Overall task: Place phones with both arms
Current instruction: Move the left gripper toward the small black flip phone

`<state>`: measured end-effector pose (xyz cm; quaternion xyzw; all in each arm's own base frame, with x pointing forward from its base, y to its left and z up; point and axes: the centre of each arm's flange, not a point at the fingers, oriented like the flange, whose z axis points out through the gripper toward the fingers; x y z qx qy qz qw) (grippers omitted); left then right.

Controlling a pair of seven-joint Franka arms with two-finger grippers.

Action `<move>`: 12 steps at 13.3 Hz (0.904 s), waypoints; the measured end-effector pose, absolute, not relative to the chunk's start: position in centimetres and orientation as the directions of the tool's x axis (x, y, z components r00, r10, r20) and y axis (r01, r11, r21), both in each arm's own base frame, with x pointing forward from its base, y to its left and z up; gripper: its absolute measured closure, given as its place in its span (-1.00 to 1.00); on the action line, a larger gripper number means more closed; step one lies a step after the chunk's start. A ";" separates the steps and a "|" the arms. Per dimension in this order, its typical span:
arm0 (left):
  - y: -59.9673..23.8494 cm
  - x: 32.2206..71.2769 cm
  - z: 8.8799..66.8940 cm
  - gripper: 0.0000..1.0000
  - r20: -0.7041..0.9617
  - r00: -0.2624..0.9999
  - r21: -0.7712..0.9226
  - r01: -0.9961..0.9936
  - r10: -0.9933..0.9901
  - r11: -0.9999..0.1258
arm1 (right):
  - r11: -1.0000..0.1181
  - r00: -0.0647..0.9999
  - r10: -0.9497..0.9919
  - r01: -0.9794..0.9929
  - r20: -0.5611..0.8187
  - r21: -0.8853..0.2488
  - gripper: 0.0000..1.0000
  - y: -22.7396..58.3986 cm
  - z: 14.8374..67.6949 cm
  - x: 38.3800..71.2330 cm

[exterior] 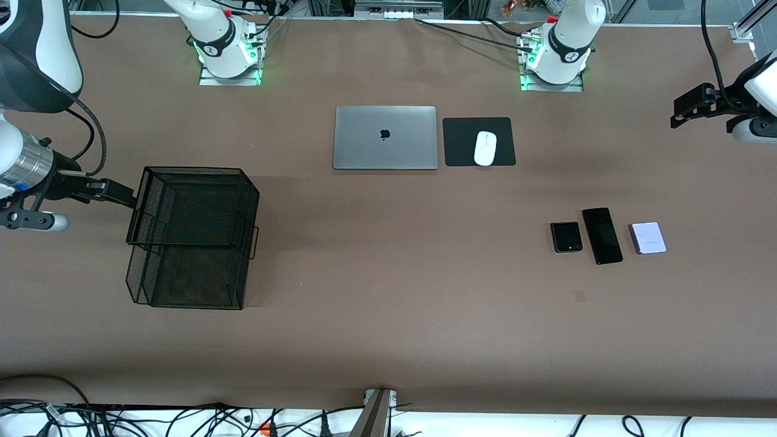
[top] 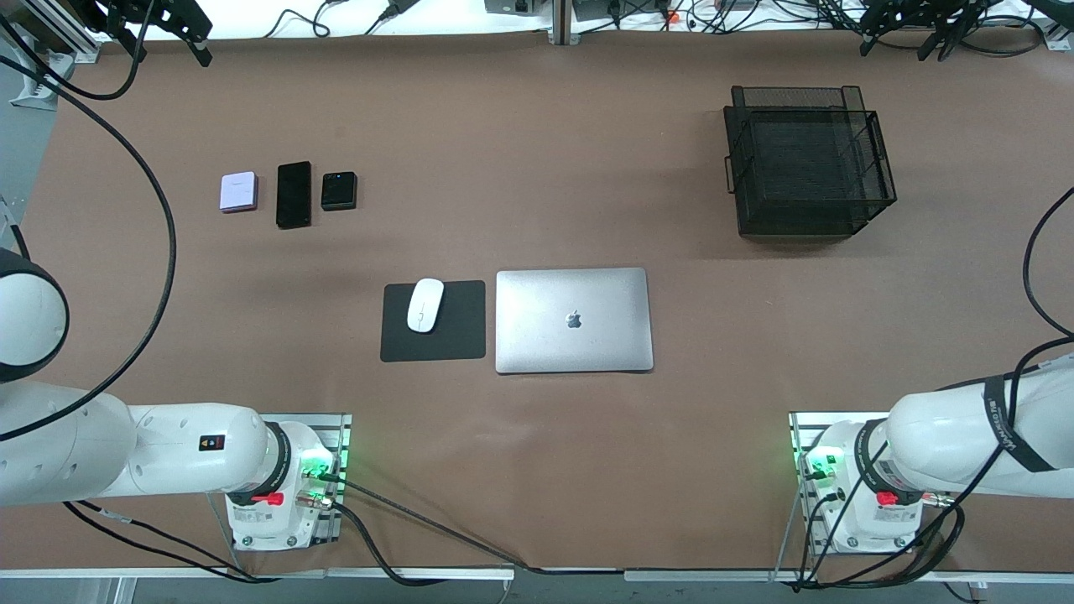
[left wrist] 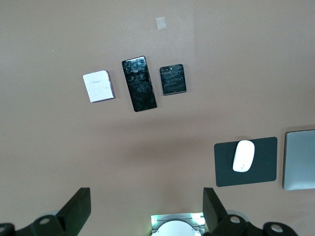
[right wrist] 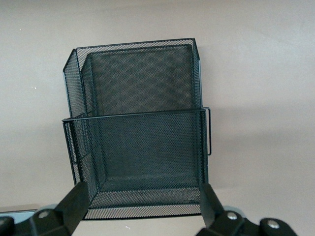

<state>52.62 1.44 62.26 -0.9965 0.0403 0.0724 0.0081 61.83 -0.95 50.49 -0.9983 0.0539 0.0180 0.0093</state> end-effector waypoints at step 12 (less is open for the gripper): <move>1.8 55.4 56.7 -1.00 -0.151 0.985 -0.008 -0.081 -0.078 -0.997 | -0.993 0.992 -0.115 -0.116 -0.045 -0.014 -1.00 -1.5 50.8 61.7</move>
